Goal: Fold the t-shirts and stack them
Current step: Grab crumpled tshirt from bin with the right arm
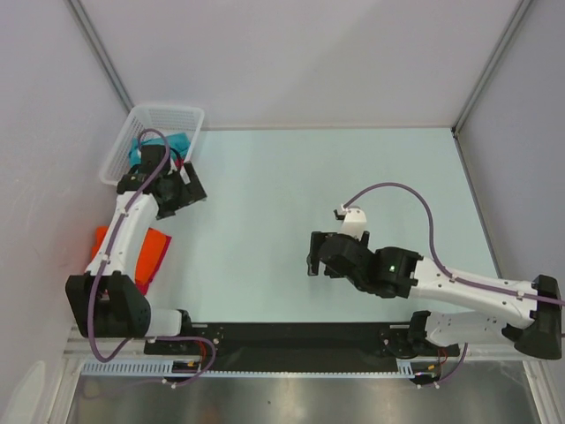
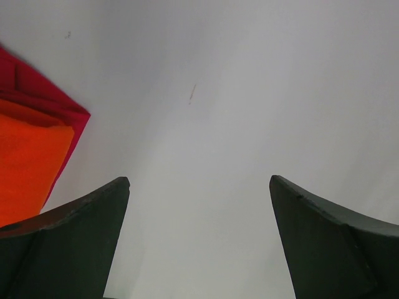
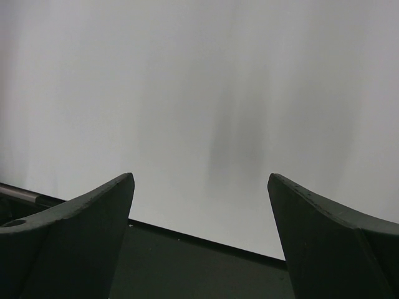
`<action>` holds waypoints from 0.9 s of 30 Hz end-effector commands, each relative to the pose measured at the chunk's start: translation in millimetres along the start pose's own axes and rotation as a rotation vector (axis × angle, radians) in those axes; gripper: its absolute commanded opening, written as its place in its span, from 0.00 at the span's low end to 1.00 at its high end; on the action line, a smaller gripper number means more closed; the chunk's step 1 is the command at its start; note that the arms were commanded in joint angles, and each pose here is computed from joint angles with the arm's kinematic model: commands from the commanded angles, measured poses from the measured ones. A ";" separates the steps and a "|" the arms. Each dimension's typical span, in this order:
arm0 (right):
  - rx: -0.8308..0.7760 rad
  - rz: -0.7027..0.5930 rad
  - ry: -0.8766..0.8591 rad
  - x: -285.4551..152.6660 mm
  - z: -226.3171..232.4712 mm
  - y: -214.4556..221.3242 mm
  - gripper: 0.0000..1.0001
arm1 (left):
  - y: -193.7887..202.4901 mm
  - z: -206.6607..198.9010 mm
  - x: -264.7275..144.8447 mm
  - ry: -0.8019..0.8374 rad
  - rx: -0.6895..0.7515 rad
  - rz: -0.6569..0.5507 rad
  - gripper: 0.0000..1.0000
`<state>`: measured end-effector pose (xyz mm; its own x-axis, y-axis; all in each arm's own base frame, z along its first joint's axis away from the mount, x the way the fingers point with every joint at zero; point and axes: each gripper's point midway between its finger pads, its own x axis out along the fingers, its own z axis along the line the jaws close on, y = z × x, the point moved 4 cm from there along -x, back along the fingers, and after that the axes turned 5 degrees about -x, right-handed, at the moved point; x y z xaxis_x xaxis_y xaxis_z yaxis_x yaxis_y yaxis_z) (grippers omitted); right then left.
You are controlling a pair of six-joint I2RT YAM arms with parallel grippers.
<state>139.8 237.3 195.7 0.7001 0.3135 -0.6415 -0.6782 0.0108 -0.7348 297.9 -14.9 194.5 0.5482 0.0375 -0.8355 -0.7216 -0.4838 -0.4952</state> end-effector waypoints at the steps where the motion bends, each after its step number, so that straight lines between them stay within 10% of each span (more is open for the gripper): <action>1: 0.021 -0.063 -0.006 -18.1 -9.5 -15.2 0.95 | -43.5 -36.9 -28.2 0.187 0.069 -0.115 1.00; 18: 0.048 -0.113 -0.073 -53.2 -13.7 -39.9 0.92 | -113.3 -5.4 38.5 -0.641 0.372 -0.270 1.00; 27: 0.031 -0.168 -0.066 -89.5 -21.7 -69.7 0.90 | -118.1 -26.7 88.7 -0.549 0.354 -0.204 1.00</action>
<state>129.8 206.2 273.4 0.7538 0.3863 -0.5315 -0.6036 0.0877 -0.7924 422.5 26.3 168.0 0.4018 0.5992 -0.6925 -0.8165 -0.1079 -0.5671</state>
